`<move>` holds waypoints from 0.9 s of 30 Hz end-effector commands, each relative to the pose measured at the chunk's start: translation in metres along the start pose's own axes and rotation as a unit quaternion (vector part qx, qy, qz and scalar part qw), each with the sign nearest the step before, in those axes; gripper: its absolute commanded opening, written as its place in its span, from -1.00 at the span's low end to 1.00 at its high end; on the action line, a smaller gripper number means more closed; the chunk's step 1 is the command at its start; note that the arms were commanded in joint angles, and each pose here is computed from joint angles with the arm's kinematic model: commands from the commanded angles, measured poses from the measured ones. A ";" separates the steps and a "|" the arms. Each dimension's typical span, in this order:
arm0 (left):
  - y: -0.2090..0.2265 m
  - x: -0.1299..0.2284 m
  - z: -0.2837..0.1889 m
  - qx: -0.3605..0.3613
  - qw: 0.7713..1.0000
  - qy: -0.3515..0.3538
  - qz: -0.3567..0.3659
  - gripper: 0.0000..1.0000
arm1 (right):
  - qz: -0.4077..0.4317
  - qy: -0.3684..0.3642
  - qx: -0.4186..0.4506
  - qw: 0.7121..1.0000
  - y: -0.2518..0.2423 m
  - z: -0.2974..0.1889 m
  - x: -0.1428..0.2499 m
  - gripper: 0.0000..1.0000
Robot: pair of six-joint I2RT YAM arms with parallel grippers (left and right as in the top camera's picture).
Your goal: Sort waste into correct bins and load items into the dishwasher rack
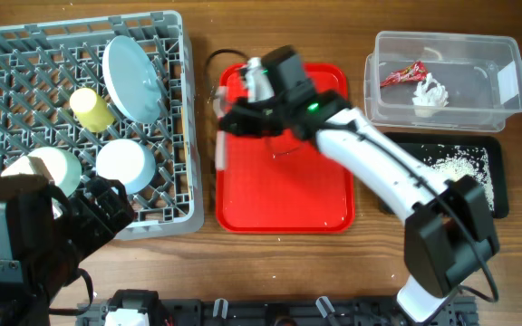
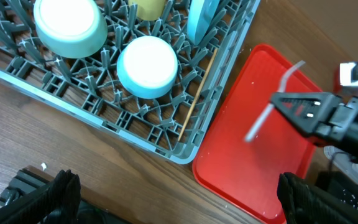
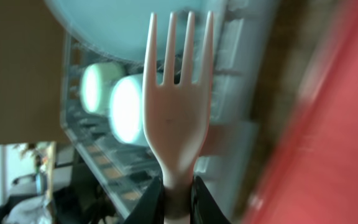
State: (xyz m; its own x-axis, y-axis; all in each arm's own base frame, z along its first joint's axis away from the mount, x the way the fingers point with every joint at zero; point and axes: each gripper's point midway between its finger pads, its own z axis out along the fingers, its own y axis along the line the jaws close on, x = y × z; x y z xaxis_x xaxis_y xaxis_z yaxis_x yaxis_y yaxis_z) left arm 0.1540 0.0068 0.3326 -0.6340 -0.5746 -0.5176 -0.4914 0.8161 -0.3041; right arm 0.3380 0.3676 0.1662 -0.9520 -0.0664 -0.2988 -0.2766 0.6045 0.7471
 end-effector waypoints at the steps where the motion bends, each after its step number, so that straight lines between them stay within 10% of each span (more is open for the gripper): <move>1: -0.001 0.000 0.001 0.001 1.000 0.002 -0.007 1.00 | 0.018 -0.028 0.007 0.999 0.035 0.019 0.010 -0.80; 9: 0.001 0.002 0.001 -0.004 1.000 0.008 -0.006 1.00 | 0.016 -0.013 0.014 1.000 0.047 0.065 0.041 -0.76; 14: 0.001 0.002 0.001 -0.004 1.000 0.008 -0.006 1.00 | 0.004 -0.002 0.024 1.000 0.038 0.078 0.049 0.08; 18: 0.001 0.002 0.001 -0.004 1.000 0.008 -0.006 1.00 | -0.012 0.004 0.014 1.000 0.040 0.073 0.047 0.21; 21: 0.002 0.004 0.001 -0.006 1.000 0.011 -0.006 1.00 | -0.025 -0.019 0.029 0.999 0.047 0.039 0.027 0.33; 24: 0.003 0.004 0.001 -0.006 1.000 0.011 -0.006 1.00 | -0.041 -0.104 0.094 0.989 0.045 -0.076 -0.014 0.99; 27: 0.002 0.004 0.001 -0.006 1.000 0.011 -0.006 1.00 | -0.020 -0.149 0.148 0.978 0.026 -0.149 -0.018 1.00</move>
State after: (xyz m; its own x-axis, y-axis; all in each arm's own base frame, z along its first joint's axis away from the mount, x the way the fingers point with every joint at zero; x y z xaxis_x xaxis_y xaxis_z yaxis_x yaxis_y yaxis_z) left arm 0.1499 0.0071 0.3296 -0.6447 -0.5741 -0.5048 -0.4980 0.8164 -0.2925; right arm 0.3089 0.3421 0.1838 -0.9548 -0.0151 -0.2969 -0.1959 0.7831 0.5902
